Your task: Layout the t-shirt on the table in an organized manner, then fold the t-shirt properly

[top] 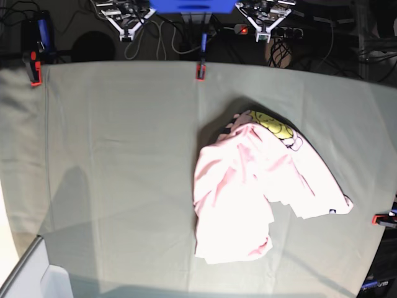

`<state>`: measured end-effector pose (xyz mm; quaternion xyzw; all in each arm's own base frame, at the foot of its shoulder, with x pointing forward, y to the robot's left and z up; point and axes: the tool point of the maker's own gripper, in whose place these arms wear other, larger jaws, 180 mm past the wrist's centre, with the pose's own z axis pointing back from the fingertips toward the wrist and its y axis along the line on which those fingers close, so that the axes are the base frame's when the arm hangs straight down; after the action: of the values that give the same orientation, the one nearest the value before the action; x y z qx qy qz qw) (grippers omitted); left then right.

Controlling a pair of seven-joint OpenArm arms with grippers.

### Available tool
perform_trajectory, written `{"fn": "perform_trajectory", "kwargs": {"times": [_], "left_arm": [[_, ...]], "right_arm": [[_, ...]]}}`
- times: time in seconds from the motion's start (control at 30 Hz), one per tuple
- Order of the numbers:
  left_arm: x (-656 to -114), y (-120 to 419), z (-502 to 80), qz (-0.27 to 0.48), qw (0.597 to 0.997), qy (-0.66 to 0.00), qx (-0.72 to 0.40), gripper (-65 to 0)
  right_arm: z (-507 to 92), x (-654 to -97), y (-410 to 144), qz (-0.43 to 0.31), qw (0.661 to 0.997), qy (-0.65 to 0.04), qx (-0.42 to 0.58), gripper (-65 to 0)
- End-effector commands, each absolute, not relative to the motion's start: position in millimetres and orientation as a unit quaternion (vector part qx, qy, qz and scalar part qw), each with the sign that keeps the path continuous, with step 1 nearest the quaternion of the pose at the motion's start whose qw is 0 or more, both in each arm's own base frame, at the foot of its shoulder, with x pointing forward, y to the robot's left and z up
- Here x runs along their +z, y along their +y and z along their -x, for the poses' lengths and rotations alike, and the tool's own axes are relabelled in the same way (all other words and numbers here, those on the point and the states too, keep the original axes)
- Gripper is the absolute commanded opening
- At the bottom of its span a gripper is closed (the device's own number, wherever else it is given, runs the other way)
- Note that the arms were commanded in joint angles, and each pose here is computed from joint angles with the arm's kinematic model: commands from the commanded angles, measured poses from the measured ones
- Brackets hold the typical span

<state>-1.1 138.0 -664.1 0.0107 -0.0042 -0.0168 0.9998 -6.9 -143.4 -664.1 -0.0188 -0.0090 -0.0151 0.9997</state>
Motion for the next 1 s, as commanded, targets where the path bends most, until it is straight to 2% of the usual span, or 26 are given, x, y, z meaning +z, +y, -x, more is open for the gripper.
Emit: {"fn": "perform_trajectory", "kwargs": {"times": [0.0,0.97], "left_arm": [[-663.9,139.4,1.6,-0.014,1.000,-0.006,-0.017,-65.0],[-664.0,138.3,1.6,-0.014,1.000,-0.006,-0.017,-65.0]], "right_arm": [[6.4,-663.9,-145.6,0.017,1.000,-0.009,-0.015,-65.0],[6.7,-663.8,-146.7,0.018,1.000,-0.012,-0.015,-65.0]]}}
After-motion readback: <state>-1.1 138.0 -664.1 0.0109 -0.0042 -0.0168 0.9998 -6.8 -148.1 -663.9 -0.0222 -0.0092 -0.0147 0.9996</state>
